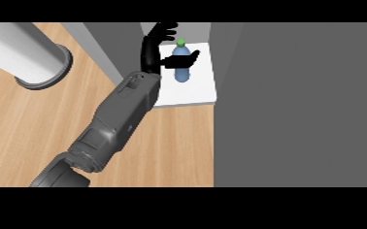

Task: Pick up the bottled water, place it into the cabinet and close the cabinet

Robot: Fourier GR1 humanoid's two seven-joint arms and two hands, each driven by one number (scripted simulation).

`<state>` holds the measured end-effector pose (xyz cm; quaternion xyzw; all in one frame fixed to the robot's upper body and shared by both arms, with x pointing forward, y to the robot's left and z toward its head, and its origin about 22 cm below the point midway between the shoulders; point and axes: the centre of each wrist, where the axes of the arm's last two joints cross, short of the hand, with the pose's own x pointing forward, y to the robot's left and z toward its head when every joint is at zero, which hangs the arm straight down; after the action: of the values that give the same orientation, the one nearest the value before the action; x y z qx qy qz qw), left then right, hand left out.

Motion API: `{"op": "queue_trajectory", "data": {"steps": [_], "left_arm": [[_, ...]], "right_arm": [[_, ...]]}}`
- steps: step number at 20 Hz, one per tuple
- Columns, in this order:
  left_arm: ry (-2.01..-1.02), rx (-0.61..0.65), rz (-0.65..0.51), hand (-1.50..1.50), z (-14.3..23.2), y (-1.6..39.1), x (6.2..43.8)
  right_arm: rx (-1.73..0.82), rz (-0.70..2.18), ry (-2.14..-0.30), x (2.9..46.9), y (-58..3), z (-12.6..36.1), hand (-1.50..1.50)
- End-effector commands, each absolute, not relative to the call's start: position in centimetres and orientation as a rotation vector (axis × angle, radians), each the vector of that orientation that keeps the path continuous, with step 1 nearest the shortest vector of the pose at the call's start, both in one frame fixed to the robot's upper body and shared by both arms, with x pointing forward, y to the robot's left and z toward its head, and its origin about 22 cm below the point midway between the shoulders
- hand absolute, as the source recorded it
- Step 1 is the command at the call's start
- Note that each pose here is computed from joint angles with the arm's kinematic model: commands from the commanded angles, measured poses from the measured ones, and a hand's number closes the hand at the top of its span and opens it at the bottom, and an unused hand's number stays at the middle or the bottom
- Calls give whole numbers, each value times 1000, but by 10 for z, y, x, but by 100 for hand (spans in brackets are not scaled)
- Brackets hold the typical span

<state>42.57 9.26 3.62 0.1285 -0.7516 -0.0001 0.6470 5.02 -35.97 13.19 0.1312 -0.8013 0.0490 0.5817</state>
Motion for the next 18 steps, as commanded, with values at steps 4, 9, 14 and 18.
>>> {"op": "queue_trajectory", "data": {"steps": [4,9,14,18], "left_arm": [[-1694,336,-26,-150,47,87,433],[-1724,361,-52,-150,43,89,433],[-1849,205,6,-150,55,88,437],[-1895,156,4,-150,48,88,433]], "right_arm": [[332,135,-1899,44,-343,142,-150],[340,145,-1916,54,-348,147,-150],[337,160,-1915,51,-347,145,-150],[327,163,-1928,57,-352,152,-150]]}}
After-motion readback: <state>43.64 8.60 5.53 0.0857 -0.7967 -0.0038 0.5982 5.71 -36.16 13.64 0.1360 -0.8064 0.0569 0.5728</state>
